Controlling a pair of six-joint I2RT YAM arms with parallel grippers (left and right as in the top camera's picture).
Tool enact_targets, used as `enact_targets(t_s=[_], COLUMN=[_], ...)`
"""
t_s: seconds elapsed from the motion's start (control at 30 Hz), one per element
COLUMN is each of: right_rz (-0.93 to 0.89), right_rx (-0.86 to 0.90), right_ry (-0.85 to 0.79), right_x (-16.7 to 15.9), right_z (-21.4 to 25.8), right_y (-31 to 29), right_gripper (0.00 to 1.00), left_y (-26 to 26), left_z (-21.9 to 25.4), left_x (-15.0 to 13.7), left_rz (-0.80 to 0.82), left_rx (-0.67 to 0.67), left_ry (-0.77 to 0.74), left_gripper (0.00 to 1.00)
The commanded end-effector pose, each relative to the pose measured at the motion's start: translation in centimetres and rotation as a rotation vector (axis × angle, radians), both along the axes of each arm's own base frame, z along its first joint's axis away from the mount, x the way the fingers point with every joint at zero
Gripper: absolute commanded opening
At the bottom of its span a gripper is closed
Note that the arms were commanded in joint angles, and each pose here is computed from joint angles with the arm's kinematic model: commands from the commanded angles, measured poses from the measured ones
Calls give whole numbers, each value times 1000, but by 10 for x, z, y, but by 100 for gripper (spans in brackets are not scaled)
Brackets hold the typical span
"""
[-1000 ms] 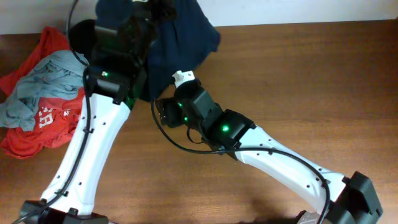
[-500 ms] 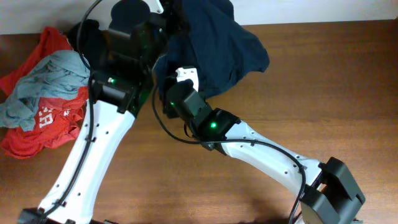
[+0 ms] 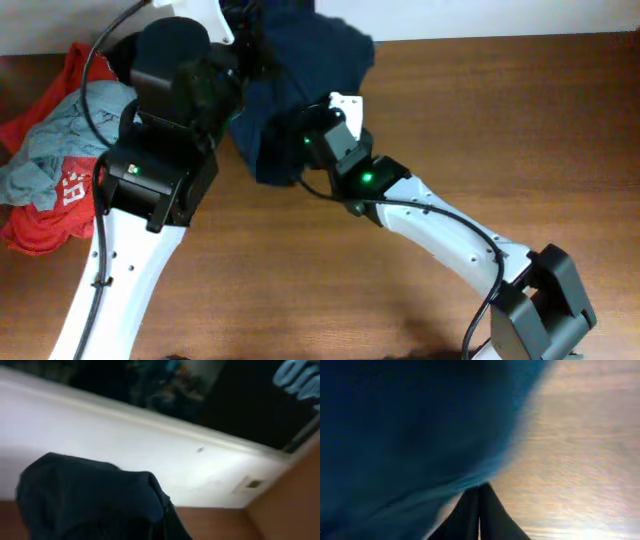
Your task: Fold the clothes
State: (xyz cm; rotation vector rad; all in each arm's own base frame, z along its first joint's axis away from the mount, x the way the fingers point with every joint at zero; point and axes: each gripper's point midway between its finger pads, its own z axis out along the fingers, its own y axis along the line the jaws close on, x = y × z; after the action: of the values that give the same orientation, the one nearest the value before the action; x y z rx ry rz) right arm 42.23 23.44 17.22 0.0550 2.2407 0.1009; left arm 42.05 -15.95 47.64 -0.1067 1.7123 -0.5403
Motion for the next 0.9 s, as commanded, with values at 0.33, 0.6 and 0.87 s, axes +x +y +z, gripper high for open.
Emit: enact_targets(t_s=[0.33,0.6,0.87], right_rz=[177,251,117], right_rx=[136,446,503], right_ry=[42,225,220], right_x=[-35,-64,-47], right_z=[47,44,43], right_y=[7,49,30], right_gripper=[4,41,53], left_y=[29,30,30], left_z=[-8,2,-4], left_x=[11,13,13], left_rz=[173,187,184], left_rx=[71,51,61], left_ry=[22,-18,2], left_gripper=[1,1,1])
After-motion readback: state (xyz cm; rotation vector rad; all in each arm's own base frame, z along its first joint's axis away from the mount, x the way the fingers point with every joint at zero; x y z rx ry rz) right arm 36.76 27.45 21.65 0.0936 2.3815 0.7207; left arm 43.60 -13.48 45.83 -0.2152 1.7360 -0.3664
